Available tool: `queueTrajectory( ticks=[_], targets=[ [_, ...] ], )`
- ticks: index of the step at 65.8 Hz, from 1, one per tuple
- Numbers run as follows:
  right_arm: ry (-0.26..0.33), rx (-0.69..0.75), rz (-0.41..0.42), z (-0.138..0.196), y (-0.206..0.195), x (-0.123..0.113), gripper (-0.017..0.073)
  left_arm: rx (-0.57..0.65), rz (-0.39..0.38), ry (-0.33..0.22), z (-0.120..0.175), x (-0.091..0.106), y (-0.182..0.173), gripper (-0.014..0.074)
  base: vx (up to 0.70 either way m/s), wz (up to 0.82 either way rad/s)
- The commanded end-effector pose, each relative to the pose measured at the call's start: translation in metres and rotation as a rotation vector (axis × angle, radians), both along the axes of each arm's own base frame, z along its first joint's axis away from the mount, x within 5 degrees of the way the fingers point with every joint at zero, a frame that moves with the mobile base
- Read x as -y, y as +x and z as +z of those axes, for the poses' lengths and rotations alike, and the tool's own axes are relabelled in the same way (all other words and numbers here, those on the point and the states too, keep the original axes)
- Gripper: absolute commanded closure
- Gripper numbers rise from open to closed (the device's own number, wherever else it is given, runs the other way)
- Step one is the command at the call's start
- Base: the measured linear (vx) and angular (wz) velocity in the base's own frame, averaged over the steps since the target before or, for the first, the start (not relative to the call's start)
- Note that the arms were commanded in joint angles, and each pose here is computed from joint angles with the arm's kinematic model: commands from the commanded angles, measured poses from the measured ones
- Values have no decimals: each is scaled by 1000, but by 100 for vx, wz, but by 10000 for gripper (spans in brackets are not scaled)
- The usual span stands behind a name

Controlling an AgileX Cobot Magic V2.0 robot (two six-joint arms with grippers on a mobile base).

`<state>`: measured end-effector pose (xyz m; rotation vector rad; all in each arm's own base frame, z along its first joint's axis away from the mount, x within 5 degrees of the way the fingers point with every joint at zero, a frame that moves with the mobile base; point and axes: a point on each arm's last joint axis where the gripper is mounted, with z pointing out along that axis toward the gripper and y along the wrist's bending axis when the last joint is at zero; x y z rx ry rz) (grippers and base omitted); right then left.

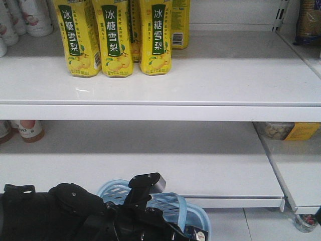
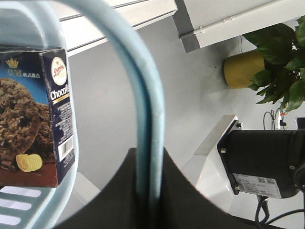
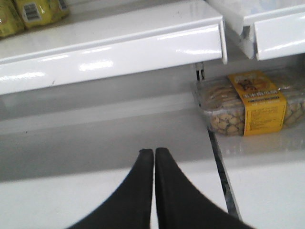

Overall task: Left arm holds basket, right arm returns cookies
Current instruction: 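Reach the right gripper down into the basket toward the Chocofello box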

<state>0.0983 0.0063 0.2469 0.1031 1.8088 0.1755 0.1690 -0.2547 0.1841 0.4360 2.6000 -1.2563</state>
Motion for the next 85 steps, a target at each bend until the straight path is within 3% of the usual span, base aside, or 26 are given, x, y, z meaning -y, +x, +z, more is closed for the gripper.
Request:
queueTrajectory(
  ticks=[1,11,16,18,34,44,53,59,68,85],
  targets=[
    [7,10,-4,15,13,0,568,19,-13,-86,23,4,-2,600,0,0],
    [19,-50,-13,8,24,0,568,19,-13,-86,23,4,-2,600,0,0],
    [129,-92,-35,4,26,-1,568,19,-13,-86,23,4,-2,600,0,0],
    [146,-105,-38,3,26,-2,568,19,-13,-86,23,4,-2,600,0,0],
    [130,-226,-31,-11,35,-3,540,19,-13,-86,23,4,-2,600,0,0],
    [148,-308,-25,-18,36,-5,453,19,-13,-86,23,4,-2,600,0,0],
    [200,-370,-20,-22,33,-8,335,19,-13,-86,23,4,-2,600,0,0],
    [232,-419,11,-26,31,-13,254,19,-13,-86,23,4,-2,600,0,0],
    [224,-484,86,-32,32,-25,179,19,-13,-86,23,4,-2,600,0,0],
    [281,-679,184,-53,37,-52,162,19,-13,-86,23,4,-2,600,0,0]
  ],
)
